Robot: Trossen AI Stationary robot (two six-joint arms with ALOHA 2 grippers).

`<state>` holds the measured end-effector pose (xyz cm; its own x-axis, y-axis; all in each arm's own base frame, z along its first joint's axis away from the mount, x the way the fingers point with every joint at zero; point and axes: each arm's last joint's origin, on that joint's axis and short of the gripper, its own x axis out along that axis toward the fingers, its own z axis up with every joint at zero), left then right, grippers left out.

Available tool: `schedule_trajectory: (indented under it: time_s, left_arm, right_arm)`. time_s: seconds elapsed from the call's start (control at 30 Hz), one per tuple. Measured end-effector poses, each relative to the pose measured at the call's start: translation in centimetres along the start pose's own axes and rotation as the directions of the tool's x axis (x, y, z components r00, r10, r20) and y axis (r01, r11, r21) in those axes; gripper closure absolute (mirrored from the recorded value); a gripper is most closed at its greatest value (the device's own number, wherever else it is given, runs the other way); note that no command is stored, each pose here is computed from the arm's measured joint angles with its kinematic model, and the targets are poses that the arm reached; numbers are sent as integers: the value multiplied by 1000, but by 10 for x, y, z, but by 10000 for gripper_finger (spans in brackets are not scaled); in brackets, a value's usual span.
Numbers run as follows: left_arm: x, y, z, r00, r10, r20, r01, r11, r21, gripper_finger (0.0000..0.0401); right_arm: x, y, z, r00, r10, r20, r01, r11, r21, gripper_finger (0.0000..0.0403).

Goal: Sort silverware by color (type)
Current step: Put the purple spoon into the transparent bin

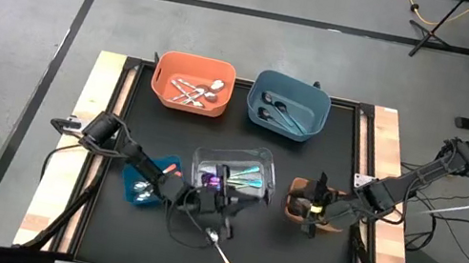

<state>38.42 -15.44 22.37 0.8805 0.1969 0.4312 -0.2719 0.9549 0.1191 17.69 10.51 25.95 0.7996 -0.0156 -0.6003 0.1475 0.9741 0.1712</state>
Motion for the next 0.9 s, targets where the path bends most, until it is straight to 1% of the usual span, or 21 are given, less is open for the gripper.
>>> schedule_trajectory:
  time_s: [0.13,0.23,0.4,0.63,0.8,0.9]
  left_arm:
    - [8,15,-3,998,51,23,-51,999,10,383]
    - [14,25,-5,996,79,31,-80,997,7,383]
    - [20,38,-7,992,113,56,-111,993,-40,383]
    - [25,49,-11,988,143,62,-140,989,-54,383]
    - [27,54,-12,987,150,64,-147,987,-58,383]
    - [28,54,-12,989,125,76,-121,991,-55,383]
  right_arm:
    - [0,4,8,995,-1,102,-4,999,46,260]
    - [-1,5,12,989,0,150,-10,998,69,260]
    - [-2,7,18,975,-23,221,10,998,59,260]
    - [-3,13,32,925,-59,375,53,998,26,260]
    - [8,23,38,894,-57,445,74,997,-21,260]
    - [16,28,40,867,-111,486,124,992,4,260]
